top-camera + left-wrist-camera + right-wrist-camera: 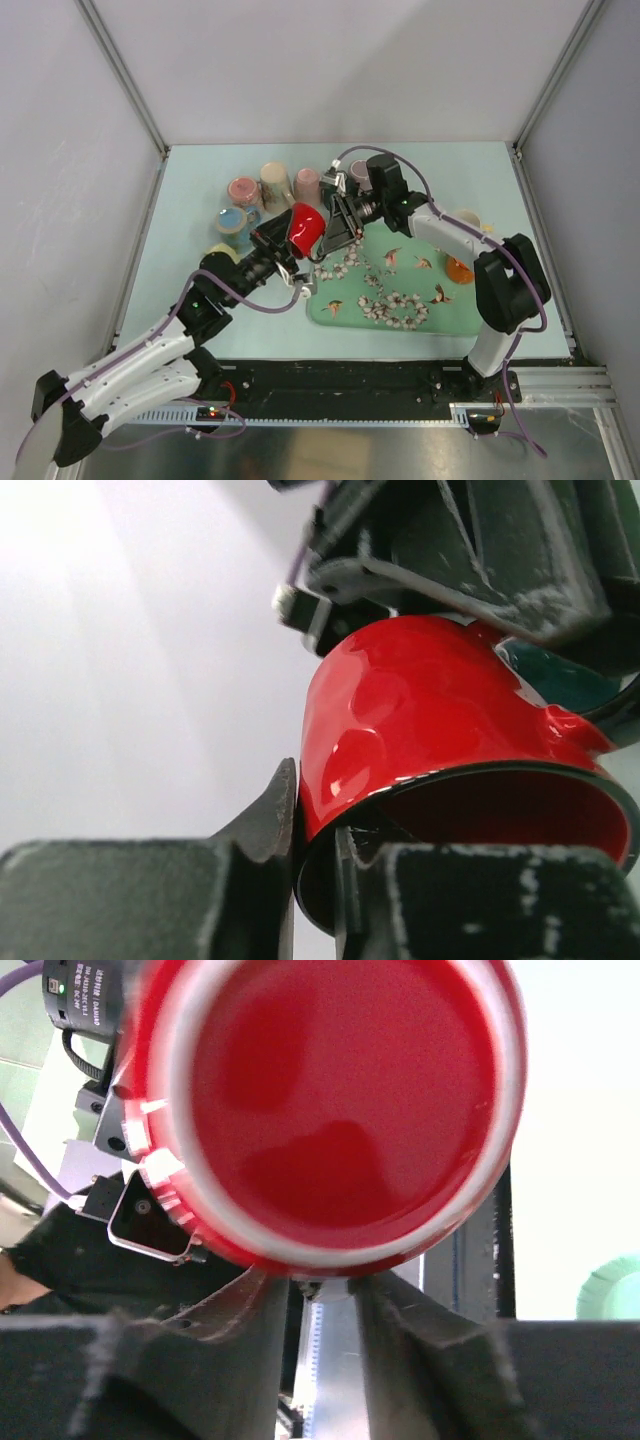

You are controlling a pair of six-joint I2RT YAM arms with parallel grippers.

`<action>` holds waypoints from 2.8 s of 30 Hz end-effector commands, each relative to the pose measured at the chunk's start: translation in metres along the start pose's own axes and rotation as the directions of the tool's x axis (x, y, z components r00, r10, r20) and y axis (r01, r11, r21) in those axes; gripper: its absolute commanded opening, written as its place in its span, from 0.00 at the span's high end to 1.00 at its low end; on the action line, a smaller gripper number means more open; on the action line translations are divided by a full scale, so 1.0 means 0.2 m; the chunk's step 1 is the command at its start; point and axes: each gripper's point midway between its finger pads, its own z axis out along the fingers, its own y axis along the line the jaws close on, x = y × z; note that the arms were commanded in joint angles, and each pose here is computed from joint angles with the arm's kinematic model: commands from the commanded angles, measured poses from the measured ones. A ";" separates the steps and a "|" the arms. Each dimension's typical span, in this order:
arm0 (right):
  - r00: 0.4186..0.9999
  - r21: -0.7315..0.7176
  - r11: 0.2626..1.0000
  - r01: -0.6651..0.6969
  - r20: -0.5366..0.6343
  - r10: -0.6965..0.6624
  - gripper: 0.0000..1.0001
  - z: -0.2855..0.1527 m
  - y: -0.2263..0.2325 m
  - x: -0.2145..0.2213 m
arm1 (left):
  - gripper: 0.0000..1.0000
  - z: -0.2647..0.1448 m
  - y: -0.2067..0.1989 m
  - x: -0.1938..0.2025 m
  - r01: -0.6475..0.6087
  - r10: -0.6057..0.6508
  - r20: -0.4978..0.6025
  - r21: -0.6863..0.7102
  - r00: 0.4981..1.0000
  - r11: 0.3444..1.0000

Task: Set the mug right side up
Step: Turn over the cup at the center of the board, then place the cup on the tray.

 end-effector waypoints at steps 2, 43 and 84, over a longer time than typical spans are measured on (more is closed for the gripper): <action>0.951 0.133 0.953 0.272 0.114 -0.287 0.47 -0.14 0.07 -0.14 | 0.99 -0.03 0.03 0.10 0.088 -0.091 -0.112 -0.034 0.990 0.996; 0.227 0.390 -0.057 0.919 -0.642 -0.732 0.66 -0.12 -0.35 0.24 | 0.94 0.01 -0.72 -0.12 0.968 -0.310 -0.917 0.232 0.250 0.092; 0.704 0.687 0.212 0.695 -0.591 -0.394 1.00 -1.20 -0.47 1.26 | 0.25 -0.04 -0.50 -0.03 0.987 -0.413 -0.896 0.155 0.161 0.049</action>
